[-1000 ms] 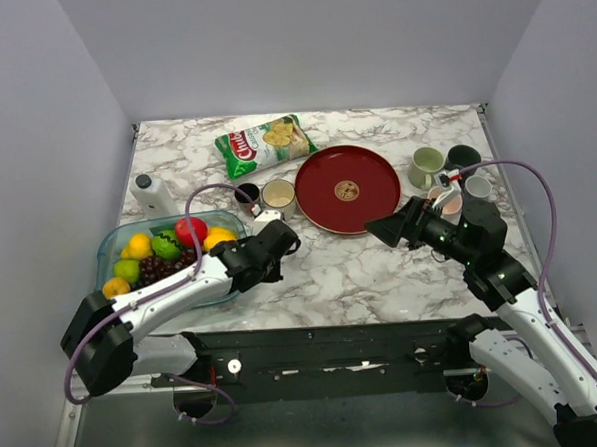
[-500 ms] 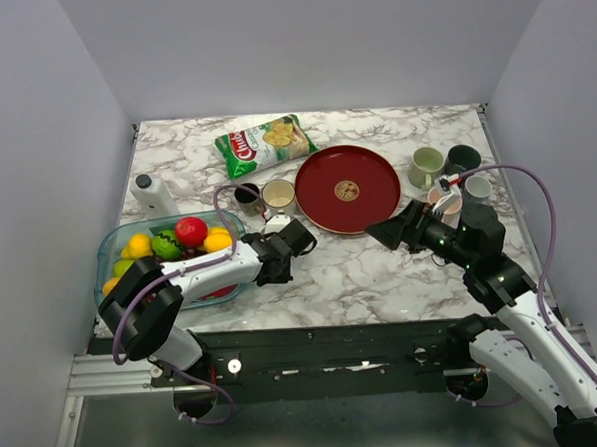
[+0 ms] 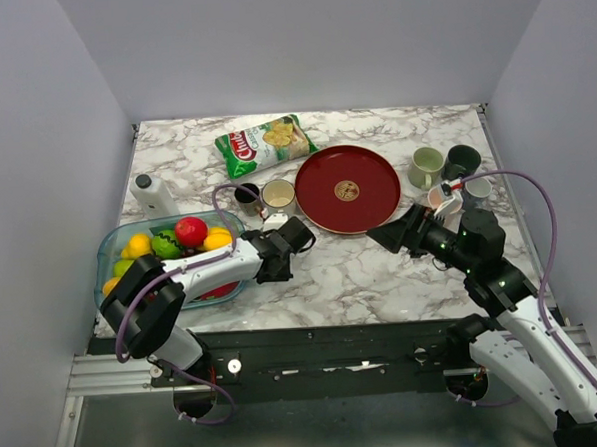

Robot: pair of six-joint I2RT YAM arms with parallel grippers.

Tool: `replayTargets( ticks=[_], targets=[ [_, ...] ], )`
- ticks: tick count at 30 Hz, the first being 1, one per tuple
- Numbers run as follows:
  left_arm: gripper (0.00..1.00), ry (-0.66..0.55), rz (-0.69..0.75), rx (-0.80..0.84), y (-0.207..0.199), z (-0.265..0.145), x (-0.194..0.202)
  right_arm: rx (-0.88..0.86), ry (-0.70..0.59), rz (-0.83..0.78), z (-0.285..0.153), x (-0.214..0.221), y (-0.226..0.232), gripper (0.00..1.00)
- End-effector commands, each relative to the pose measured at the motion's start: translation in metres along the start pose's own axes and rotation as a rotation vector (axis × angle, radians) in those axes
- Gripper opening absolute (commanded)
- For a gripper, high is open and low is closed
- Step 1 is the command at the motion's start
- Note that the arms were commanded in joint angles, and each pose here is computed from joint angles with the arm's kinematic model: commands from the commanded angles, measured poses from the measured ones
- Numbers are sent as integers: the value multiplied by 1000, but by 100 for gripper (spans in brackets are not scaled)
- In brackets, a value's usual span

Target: Turn the mug right side up

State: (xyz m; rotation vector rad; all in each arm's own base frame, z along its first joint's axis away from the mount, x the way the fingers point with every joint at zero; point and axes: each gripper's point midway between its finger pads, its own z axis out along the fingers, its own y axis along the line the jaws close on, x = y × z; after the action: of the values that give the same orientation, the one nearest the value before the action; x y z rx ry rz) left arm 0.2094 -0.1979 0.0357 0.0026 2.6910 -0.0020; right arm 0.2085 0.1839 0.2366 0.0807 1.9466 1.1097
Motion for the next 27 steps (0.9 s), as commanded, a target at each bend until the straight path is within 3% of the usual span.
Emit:
replayTargets(
  ticks=[1, 11, 18, 27],
  targets=[
    [36, -62, -16, 15, -5, -9, -22, 8, -6, 6, -3, 1, -1, 100],
    [77, -85, -23, 29, 0, -21, -29, 20, 18, 9, -4, 5, -2, 100],
    [99, -205, -23, 209, -4, -83, -44, 139, -12, -66, -17, 2, -23, 100],
    [99, -470, -55, 354, 27, -183, -80, 432, -265, -194, -82, -47, -51, 100]
  ],
)
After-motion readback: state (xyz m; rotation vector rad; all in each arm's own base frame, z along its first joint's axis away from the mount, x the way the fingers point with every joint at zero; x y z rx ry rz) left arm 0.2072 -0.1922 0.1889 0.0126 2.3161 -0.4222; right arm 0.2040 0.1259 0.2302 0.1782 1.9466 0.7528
